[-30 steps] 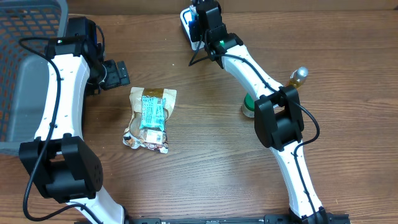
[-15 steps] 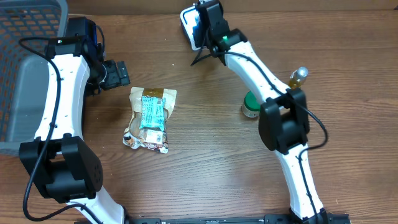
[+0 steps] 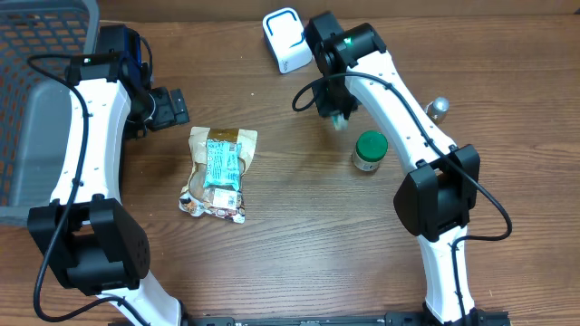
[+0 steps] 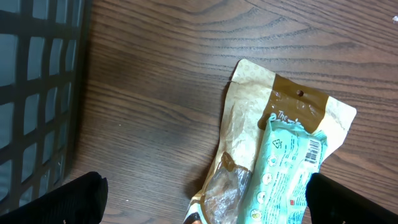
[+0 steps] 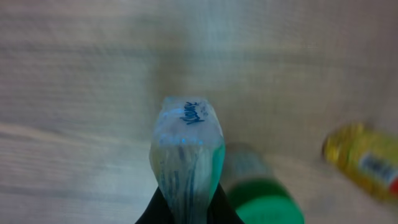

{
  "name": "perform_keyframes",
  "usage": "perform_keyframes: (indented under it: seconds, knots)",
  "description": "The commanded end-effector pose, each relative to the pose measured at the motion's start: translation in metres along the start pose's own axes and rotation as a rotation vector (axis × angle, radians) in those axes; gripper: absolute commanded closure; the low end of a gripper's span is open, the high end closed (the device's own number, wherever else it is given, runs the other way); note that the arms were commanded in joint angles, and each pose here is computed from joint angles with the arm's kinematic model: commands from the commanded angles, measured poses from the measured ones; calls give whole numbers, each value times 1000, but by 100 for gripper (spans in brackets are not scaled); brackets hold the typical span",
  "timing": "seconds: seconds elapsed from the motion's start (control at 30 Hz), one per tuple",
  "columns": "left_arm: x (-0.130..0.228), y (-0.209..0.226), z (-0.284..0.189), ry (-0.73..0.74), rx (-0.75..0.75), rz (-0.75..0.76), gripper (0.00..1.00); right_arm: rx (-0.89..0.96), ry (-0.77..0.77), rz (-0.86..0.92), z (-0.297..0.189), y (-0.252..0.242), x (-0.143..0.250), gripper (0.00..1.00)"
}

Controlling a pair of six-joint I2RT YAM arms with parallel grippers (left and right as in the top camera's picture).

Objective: Scan the item barcode
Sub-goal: 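Lower the pack onto the table beside the green-capped tub and release, then move the open right gripper left over the snack bag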

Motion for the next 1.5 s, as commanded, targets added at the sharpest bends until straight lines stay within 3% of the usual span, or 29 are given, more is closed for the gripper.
perform_keyframes:
  seconds: [0.0,0.5,0.63,0.67,0.7,0.73,1.07,1.17,1.3,1.47]
  knots:
    - [2,-3,-2,0,9,22,0,20,65,103,12,-1,8,96]
    - [2,-3,-2,0,9,22,1,34,123,122,35,1,18,96]
    - [2,-3,-2,0,9,22,0,38,141,118,41,1,21,83]
    - [2,-3,-2,0,9,22,1,39,144,118,42,1,22,76]
    - [2,-3,-2,0,9,22,1,39,145,117,42,1,22,64]
    - [2,-3,-2,0,9,22,0,39,146,117,43,1,22,61]
    - [2,-3,-2,0,9,22,0,28,113,123,46,3,16,59]
    - [2,-3,-2,0,9,22,0,-73,111,129,46,14,14,59]
    - [2,-3,-2,0,9,22,0,-348,111,129,40,46,8,60]
    - [2,-3,-2,0,9,22,0,-471,90,89,32,74,5,59]
Point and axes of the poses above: each gripper's point midway between its finger pads, its own z axis out along the fingers, its own y axis along the line the jaws close on, x = y × z, the point moved 7 cm from there along -z, back along the fingers, and after that the axes turned 6 degrees about -z, right-handed, at the moved point
